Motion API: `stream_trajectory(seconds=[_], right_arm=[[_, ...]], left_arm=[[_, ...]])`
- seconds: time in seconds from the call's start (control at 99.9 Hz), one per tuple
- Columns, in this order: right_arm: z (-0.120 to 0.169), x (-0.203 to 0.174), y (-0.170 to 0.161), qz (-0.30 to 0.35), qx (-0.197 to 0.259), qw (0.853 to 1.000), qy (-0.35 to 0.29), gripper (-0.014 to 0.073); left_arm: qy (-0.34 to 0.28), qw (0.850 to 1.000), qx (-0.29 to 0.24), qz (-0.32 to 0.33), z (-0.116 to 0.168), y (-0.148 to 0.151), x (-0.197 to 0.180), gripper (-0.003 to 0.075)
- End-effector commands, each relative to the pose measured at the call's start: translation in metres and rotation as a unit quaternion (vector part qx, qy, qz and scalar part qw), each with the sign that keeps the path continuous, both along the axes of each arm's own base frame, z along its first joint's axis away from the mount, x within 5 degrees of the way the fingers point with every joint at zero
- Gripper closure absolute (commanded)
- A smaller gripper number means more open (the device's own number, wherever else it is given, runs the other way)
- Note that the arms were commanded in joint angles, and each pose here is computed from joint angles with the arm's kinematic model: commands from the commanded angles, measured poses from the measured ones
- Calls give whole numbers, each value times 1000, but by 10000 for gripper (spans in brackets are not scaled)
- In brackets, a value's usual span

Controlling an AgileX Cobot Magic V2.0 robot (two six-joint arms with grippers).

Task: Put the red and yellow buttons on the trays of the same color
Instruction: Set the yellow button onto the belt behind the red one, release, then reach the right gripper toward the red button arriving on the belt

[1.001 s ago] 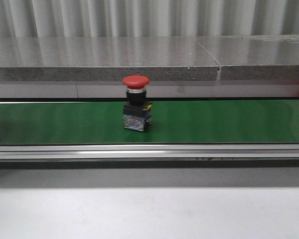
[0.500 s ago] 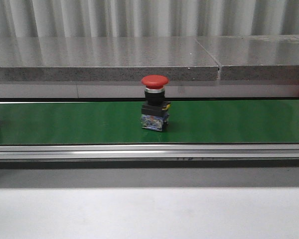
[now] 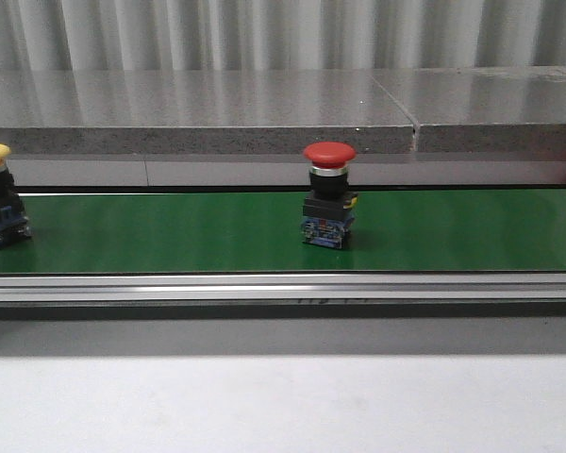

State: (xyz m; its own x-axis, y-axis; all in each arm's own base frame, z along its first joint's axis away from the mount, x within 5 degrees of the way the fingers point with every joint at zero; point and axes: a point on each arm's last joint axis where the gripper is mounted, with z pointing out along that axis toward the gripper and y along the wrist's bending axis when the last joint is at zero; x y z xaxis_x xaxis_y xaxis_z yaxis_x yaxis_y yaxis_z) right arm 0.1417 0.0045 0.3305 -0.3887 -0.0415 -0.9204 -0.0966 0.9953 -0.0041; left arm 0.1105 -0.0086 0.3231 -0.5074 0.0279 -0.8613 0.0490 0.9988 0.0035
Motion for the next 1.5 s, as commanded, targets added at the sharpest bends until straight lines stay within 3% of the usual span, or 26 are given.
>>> stream_trajectory(seconds=[0.0,0.16,1.171,1.241,1.311,1.431,1.491], right_arm=[[15,1,-1,-8,-2,999,-48,663],[15,1,-1,-8,-2,999,-48,663],[13,1,-1,-4,-1,999,-36,648],[13,1,0,-3,3,999,-33,579],[12,0,1,0,6,1000,-27,446],[11,0,1,2,7,1000,-22,123],[10,0,1,3,7,1000,-19,4]], left_arm=[[-55,998,-7,-10,7,-1,-6,533],[-62,998,-8,-10,0,1,-17,741],[-51,999,-6,-8,-1,2,-19,741],[-51,999,-6,-8,-1,2,-19,741],[-51,999,-6,-8,-1,2,-19,741],[-51,999,-6,-8,-1,2,-19,741],[-51,999,-6,-8,-1,2,-19,741]])
